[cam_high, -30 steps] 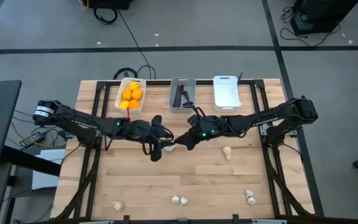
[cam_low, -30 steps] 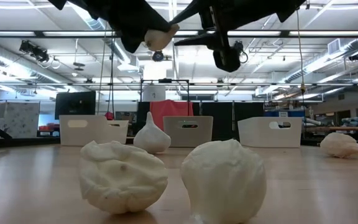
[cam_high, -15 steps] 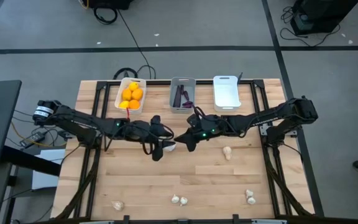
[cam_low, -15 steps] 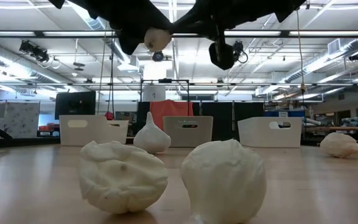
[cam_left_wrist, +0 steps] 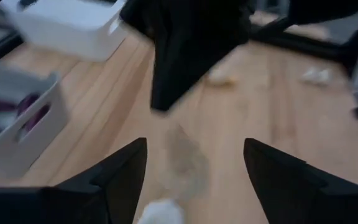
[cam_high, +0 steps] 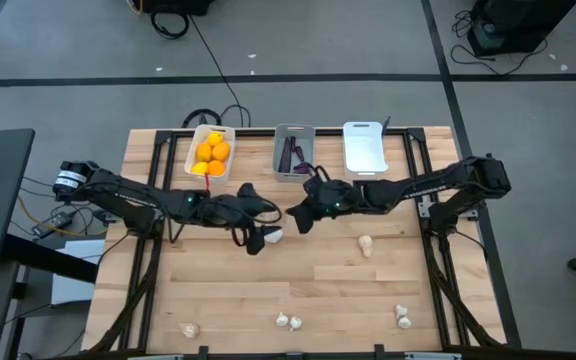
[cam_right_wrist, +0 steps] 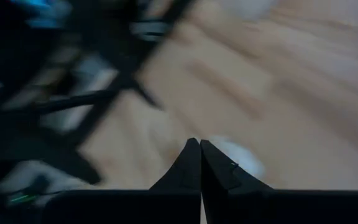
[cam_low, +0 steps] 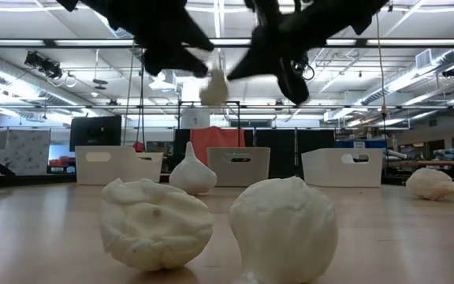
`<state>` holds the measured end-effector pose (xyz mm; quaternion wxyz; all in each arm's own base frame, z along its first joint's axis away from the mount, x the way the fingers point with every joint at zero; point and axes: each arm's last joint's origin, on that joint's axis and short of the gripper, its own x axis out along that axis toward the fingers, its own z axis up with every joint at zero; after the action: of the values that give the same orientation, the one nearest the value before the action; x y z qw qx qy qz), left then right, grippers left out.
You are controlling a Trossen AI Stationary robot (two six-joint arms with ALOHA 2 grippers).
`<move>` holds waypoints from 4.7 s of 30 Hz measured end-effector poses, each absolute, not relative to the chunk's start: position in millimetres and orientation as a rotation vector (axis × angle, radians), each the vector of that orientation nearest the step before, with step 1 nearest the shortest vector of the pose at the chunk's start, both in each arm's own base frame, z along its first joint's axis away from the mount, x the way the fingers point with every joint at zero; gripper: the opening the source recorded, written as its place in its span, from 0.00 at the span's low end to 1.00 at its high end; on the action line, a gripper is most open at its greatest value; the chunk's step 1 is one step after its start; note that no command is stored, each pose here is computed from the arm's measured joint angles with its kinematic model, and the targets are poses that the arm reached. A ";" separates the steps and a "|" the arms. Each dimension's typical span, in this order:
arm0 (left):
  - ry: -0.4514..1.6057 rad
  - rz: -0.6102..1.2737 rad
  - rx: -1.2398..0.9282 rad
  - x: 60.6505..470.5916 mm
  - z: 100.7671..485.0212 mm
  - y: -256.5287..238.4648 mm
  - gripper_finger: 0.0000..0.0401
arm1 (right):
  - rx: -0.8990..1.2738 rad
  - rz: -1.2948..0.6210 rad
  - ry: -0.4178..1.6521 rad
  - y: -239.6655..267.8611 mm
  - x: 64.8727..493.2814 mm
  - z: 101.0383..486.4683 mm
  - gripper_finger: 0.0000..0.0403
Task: Sort produce into baskets
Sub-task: Put the garlic into the right white bin
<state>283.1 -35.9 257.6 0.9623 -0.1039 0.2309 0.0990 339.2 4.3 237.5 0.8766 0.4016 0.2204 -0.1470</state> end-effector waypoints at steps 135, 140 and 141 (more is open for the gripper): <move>0.185 0.145 -0.730 296.6 271.8 77.6 0.42 | 0.742 -0.590 0.628 -54.7 290.6 250.5 0.56; 0.185 0.147 -0.730 296.7 271.7 77.5 0.42 | 0.664 -0.765 0.634 -75.3 258.6 266.9 0.57; 0.186 0.149 -0.731 296.6 271.6 77.5 0.42 | 0.643 -0.809 0.652 -79.9 252.1 267.6 0.58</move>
<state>296.6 77.5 271.6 0.9271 -0.3564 0.0907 0.0725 252.1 -79.9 267.6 0.8189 0.3020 0.3062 -0.3800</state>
